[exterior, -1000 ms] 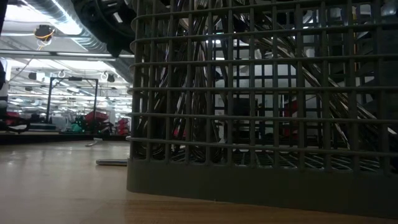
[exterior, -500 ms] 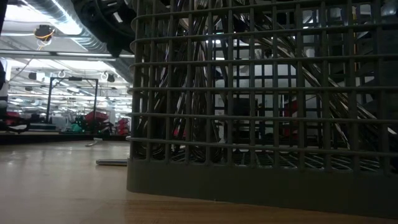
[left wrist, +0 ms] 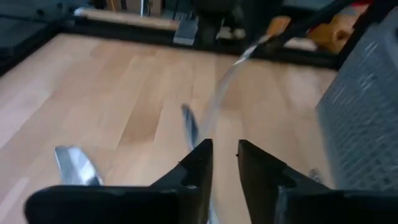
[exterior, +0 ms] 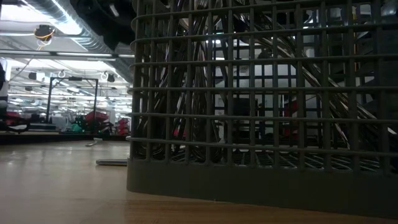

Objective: Sort silverware
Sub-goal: Put the fork into the gray silverware rack

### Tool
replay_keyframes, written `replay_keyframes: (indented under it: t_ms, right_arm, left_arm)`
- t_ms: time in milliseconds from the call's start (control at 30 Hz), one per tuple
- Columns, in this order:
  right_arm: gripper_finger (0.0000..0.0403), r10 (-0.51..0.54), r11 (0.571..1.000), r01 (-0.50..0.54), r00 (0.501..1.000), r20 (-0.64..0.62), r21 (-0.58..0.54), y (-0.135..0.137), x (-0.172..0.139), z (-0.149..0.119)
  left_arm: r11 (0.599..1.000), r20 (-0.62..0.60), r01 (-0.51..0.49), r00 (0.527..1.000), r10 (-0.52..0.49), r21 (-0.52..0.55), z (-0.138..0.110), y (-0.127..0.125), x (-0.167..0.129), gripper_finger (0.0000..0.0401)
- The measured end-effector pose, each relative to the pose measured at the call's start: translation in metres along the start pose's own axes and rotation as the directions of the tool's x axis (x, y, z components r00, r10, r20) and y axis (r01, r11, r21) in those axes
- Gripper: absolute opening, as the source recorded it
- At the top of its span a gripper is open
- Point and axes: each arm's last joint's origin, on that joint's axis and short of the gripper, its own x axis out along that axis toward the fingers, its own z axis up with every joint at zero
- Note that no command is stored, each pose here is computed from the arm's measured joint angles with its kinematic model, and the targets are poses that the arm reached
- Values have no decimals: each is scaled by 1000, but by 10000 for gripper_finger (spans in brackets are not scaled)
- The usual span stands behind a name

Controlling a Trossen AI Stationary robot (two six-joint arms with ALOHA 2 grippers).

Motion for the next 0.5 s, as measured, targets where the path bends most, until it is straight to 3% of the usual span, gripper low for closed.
replay_keyframes:
  t_ms: [233,400,500]
  right_arm:
    - [6,-74,997,74,997,-8,-39,8,-23,4]
    - [4,-93,978,93,996,9,-185,30,-48,8]
    - [5,-83,954,87,996,28,-286,48,-59,9]
  left_arm:
    - [1000,-75,-7,997,8,19,11,-3,-29,100]
    - [1000,-130,-15,991,18,27,12,-4,-44,95]
    - [1000,-96,-17,995,18,18,17,-4,-47,88]
